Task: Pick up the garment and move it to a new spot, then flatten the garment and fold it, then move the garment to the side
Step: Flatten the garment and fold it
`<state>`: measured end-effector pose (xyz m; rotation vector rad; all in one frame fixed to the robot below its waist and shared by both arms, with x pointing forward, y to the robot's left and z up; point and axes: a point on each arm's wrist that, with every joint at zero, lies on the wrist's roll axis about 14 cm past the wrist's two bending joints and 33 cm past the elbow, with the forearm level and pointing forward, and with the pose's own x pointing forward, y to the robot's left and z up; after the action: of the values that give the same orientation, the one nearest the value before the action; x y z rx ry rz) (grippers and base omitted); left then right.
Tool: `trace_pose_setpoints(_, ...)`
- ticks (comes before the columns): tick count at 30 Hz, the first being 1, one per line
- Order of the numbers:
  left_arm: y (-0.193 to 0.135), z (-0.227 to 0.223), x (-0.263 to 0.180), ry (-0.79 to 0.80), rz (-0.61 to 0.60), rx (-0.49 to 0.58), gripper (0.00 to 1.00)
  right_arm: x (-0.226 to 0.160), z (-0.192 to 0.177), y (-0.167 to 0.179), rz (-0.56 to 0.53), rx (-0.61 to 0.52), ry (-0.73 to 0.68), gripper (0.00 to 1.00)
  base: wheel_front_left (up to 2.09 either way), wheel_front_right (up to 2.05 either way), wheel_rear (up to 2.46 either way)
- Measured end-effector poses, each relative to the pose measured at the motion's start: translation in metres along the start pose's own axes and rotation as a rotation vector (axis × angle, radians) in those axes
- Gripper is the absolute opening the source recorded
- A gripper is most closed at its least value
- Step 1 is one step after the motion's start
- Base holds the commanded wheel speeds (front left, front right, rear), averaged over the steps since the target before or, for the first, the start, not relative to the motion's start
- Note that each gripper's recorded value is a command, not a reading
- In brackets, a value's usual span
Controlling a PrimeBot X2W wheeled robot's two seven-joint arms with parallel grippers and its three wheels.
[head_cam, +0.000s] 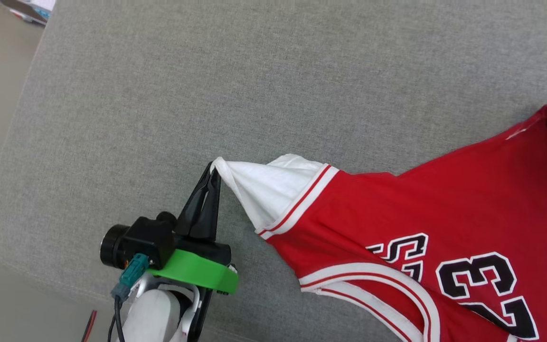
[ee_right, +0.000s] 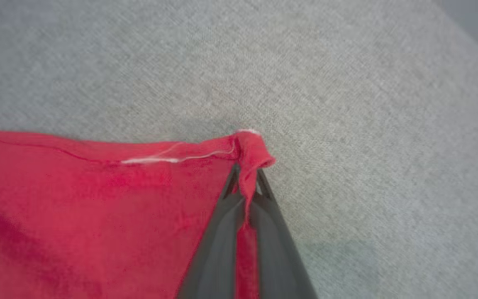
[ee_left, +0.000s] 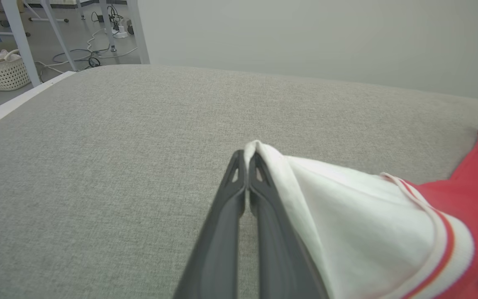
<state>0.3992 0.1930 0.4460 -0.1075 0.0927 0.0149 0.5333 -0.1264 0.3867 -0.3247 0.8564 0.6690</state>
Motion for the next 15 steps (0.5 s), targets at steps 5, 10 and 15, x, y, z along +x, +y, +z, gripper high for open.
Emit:
trace_pose_setpoints(5, 0.002, 0.021, -0.002, -0.058, -0.017, 0.039, 0.00, -0.032, 0.033, -0.003, -0.042, -0.006, -0.183, 0.00, 0.00, 0.00, 0.00)
trace_pose_setpoints(10, 0.001, 0.052, -0.002, -0.144, -0.059, 0.091, 0.00, -0.075, 0.057, -0.008, -0.094, -0.007, -0.338, 0.00, 0.00, 0.00, 0.00)
trace_pose_setpoints(15, -0.013, 0.105, 0.017, -0.298, -0.137, 0.151, 0.00, -0.120, 0.083, -0.013, -0.149, -0.010, -0.498, 0.00, 0.00, 0.00, 0.00)
